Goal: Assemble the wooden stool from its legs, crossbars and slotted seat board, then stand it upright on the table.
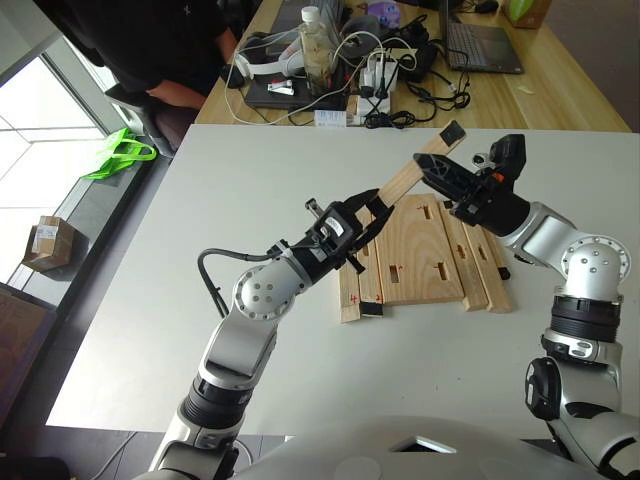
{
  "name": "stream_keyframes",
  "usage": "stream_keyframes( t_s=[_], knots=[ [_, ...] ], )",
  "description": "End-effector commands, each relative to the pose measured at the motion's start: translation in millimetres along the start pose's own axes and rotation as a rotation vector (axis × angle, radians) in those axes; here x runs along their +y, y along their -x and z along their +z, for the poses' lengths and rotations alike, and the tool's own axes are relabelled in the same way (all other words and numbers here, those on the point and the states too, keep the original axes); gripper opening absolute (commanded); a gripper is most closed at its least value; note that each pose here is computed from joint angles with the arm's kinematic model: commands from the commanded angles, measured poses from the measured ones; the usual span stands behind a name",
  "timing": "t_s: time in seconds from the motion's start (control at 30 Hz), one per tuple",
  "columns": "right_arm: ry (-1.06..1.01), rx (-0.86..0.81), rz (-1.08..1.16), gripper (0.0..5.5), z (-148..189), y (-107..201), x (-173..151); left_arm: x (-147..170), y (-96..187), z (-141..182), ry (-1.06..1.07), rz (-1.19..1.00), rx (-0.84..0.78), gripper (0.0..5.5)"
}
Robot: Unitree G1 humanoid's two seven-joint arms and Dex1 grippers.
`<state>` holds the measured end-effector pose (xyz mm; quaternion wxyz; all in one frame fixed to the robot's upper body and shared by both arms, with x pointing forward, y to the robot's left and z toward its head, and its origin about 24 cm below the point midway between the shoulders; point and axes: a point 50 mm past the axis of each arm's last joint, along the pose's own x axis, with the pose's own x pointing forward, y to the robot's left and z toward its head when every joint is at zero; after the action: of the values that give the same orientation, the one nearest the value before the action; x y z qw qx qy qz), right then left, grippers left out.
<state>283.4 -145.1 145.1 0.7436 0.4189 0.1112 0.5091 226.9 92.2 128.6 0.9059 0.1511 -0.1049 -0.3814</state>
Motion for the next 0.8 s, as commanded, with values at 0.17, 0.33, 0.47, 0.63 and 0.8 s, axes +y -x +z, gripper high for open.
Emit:
stream_keyframes(
  t_s=[0.17, 0.33, 0.47, 0.63, 0.8],
  knots=[
    [0.155, -0.207, -0.345, 2.95, 3, 13, -30, 11, 3, 1, 0.051, 0.125, -0.043, 1.29],
    [0.483, -0.376, -0.78, 2.95, -24, 27, -57, 49, 18, -13, 0.2, 0.522, -0.065, 1.29],
    [0.652, -0.395, -0.892, 2.95, -44, 29, -64, 66, 30, -33, 0.288, 0.768, -0.03, 1.29],
    [0.776, -0.464, -0.954, 2.95, -50, 27, -65, 67, 38, -58, 0.327, 0.906, 0.057, 1.29],
    [0.833, -0.516, -0.996, 2.95, -48, 27, -67, 66, 36, -67, 0.334, 0.934, 0.097, 1.29]
  ],
)
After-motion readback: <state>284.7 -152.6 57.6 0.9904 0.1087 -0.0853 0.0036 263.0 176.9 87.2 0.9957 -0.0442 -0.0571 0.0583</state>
